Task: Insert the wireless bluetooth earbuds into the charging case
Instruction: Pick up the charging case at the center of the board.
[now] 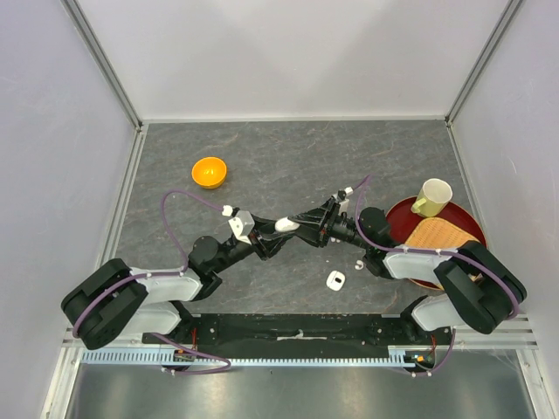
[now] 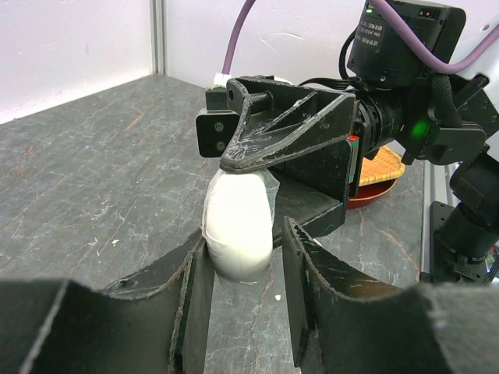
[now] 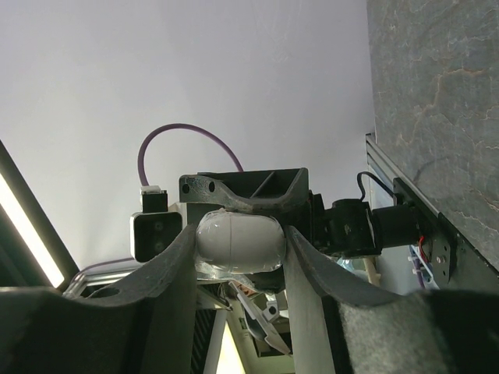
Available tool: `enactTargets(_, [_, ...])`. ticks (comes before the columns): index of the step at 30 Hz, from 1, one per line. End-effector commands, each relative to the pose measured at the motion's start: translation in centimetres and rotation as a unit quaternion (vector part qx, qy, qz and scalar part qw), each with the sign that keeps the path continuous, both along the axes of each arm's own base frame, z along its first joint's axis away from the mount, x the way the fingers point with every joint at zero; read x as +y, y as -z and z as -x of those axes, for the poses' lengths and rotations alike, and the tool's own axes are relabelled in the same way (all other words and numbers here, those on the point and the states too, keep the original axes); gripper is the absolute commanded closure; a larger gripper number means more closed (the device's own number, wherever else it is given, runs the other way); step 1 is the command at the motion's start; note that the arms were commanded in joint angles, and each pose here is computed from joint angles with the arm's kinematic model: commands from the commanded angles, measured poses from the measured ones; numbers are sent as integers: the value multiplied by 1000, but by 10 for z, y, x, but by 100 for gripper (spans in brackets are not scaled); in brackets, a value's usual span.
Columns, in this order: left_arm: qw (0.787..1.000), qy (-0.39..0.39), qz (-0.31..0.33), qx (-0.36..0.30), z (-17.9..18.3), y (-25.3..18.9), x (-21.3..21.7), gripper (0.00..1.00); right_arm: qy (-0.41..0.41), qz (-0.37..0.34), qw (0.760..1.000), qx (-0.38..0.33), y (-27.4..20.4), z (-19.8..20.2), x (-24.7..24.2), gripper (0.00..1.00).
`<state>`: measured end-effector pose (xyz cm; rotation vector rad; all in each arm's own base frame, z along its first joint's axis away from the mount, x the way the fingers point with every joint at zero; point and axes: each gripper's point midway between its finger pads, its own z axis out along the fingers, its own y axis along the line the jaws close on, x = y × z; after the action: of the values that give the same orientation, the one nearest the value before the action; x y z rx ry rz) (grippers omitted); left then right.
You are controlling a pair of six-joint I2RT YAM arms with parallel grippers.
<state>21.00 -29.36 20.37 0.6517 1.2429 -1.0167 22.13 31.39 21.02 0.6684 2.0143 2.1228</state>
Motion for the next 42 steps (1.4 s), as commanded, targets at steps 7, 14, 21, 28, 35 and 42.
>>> enactTargets(7, [993,0,92,-81,7,-60,6,55,-1,-18,1000,-18,-8,0,0,68])
enactTargets(14, [991,-5,101,-83,8,-63,9,55,-1,-16,1000,-15,-6,0,1,68])
enactTargets(21, [991,-6,104,-82,8,-62,10,56,-1,-17,1000,-15,-5,0,1,68])
enactTargets(28, [990,-4,116,-81,10,-66,12,66,-2,-19,1000,-14,-4,0,1,68])
enactTargets(35, [990,-1,120,-79,11,-67,11,62,-3,-17,1000,-14,-4,1,0,68])
enactTargets(42, [989,-1,124,-77,11,-69,12,57,-2,-15,1000,-12,-1,0,1,68])
